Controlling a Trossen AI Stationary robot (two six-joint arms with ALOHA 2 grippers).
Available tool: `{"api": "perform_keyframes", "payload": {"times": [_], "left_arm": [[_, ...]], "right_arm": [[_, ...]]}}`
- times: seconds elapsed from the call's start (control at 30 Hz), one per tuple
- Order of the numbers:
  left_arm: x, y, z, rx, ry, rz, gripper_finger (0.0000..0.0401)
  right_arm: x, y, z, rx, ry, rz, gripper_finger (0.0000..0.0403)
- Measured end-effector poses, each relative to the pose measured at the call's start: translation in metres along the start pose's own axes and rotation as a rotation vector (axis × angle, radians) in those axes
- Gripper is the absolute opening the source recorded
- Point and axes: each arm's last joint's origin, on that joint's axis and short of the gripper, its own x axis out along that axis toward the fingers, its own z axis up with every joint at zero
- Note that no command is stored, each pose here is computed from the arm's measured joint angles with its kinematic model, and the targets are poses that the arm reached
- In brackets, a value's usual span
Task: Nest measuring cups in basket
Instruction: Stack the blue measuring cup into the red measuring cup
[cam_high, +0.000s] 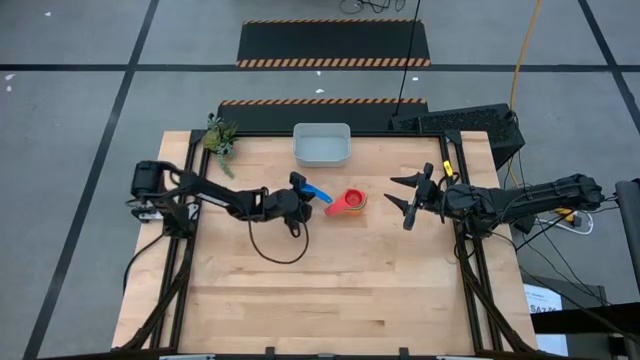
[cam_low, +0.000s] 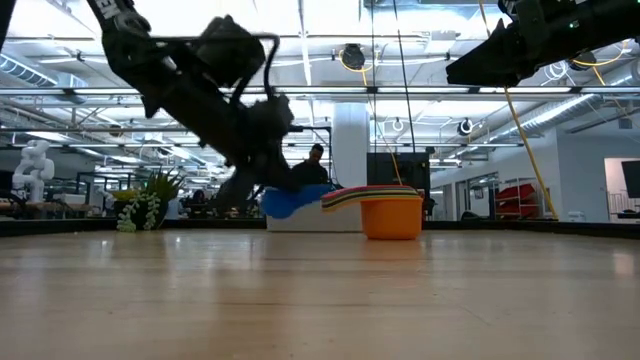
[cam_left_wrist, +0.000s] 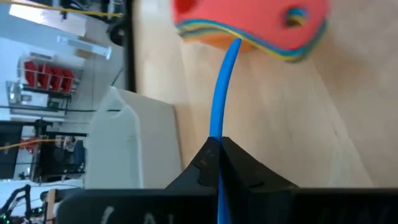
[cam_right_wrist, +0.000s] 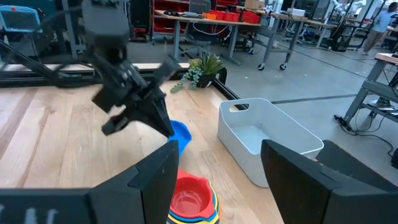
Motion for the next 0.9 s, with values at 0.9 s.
{"api": "perform_keyframes", "payload": {"times": [0.9], "left_arm": [[-0.104, 0.063, 0.043, -0.441, -0.284, 0.289, 0.0]], "right_arm": [[0.027, 0.019, 0.004, 0.017, -0.082, 0.13, 0.0224]]}}
